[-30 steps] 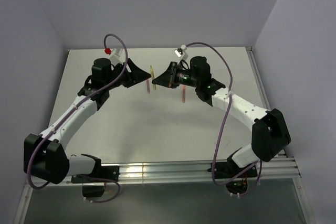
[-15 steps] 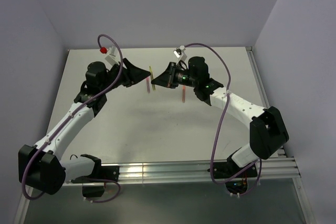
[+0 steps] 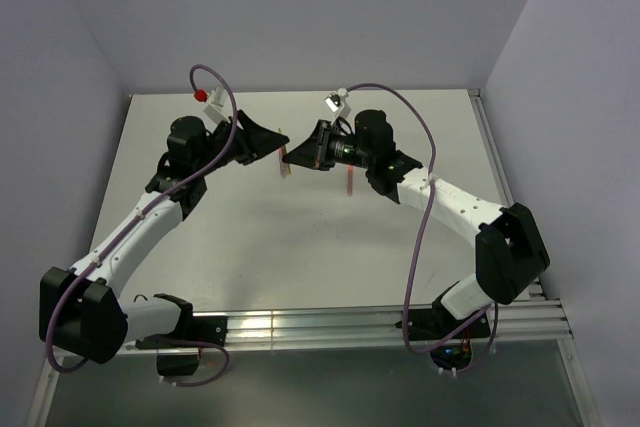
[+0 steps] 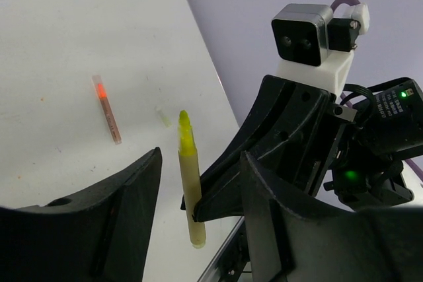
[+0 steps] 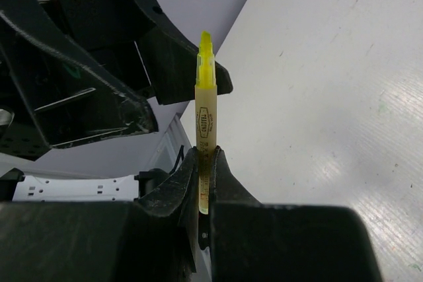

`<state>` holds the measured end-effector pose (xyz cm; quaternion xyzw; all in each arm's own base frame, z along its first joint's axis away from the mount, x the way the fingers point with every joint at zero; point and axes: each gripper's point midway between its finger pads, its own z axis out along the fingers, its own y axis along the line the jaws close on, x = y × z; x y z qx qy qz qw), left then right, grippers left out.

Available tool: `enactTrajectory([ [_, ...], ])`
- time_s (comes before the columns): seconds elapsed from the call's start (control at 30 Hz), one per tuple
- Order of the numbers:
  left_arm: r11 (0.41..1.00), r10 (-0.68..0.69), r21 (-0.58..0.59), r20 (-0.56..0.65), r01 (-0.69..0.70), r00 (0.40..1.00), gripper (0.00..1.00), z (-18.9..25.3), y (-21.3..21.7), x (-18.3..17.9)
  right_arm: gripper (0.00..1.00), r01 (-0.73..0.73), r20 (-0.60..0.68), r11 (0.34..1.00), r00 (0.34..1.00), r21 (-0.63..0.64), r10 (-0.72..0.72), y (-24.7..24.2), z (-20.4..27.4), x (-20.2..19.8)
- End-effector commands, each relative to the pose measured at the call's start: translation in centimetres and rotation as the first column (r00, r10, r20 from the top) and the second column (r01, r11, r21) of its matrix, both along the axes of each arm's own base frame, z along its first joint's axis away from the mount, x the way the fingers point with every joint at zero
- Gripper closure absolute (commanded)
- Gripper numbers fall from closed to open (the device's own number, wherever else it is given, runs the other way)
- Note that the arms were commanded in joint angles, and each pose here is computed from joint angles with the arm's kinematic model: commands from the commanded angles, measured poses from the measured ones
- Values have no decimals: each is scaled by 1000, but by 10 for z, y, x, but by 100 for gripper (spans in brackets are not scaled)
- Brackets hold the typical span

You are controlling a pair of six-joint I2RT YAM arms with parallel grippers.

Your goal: Insert the pens into the pen caps

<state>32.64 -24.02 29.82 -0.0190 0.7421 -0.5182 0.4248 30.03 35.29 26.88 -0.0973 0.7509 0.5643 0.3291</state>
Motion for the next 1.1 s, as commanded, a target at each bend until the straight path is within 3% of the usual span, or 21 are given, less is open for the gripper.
enactTrajectory([
  [0.0,999,-30,-23,38,31,999,45,7,-5,-3,100,-14,90,998,996,67,8,8,38,2],
  [0.27,999,-39,-17,33,40,999,60,6,-8,-3,100,-21,95,998,995,66,15,12,38,3],
  [0.43,999,-46,-14,35,47,998,89,5,-9,-2,100,-27,93,998,995,53,22,15,35,2],
  [0.47,999,-31,-11,28,31,999,100,5,-7,-1,100,-26,92,998,996,49,22,14,33,3],
  [0.5,1000,-23,-11,35,24,999,100,8,-6,-1,100,-29,91,998,996,47,25,15,32,2],
  [0.63,1000,2,-9,46,-2,999,100,13,-2,-1,82,-32,92,999,995,36,28,16,28,0],
  [0.73,1000,9,-12,57,-8,998,100,17,-1,-1,77,-35,99,999,995,25,32,17,26,-3],
  [1.07,999,34,-11,65,-34,997,100,22,3,-1,75,-45,99,999,994,-16,46,19,16,-17],
])
